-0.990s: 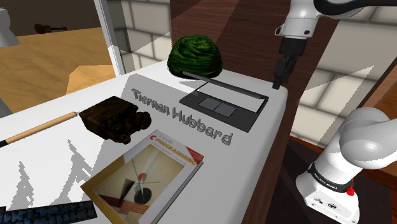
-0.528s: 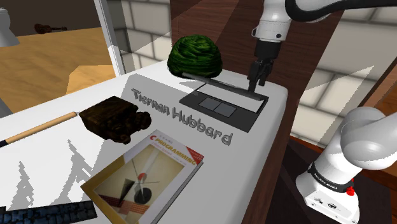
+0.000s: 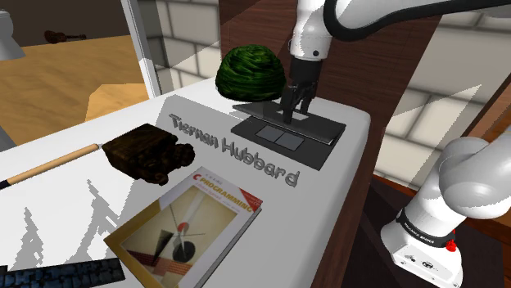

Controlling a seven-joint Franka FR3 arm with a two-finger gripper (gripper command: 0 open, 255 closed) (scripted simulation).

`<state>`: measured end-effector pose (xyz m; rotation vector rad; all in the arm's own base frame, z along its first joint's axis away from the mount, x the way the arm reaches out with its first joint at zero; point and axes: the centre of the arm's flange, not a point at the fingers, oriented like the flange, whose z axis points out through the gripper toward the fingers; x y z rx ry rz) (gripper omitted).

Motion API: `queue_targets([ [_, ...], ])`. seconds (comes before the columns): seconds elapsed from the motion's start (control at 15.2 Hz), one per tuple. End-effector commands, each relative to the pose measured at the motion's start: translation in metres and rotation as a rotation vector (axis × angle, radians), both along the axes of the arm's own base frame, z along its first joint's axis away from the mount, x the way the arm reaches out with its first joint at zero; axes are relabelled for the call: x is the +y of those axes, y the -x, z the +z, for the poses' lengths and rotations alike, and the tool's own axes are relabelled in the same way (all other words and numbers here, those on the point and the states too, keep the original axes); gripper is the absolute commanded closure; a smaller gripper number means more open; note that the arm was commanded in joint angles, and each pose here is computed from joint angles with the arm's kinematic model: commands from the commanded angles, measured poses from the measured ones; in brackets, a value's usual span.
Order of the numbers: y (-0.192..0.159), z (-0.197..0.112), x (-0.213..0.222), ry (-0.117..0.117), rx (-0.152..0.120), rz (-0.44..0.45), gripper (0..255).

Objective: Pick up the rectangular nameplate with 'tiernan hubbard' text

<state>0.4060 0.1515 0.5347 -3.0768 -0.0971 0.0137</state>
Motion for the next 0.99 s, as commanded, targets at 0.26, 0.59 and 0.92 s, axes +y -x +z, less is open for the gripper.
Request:
queue_targets([
  [0.26,-0.045,-0.009,0.069,0.031,-0.034,0.018,0],
  [0.59,-0.081,-0.017,0.125,0.058,-0.061,0.034,0],
  [0.92,-0.115,-0.025,0.177,0.083,-0.086,0.049,0],
])
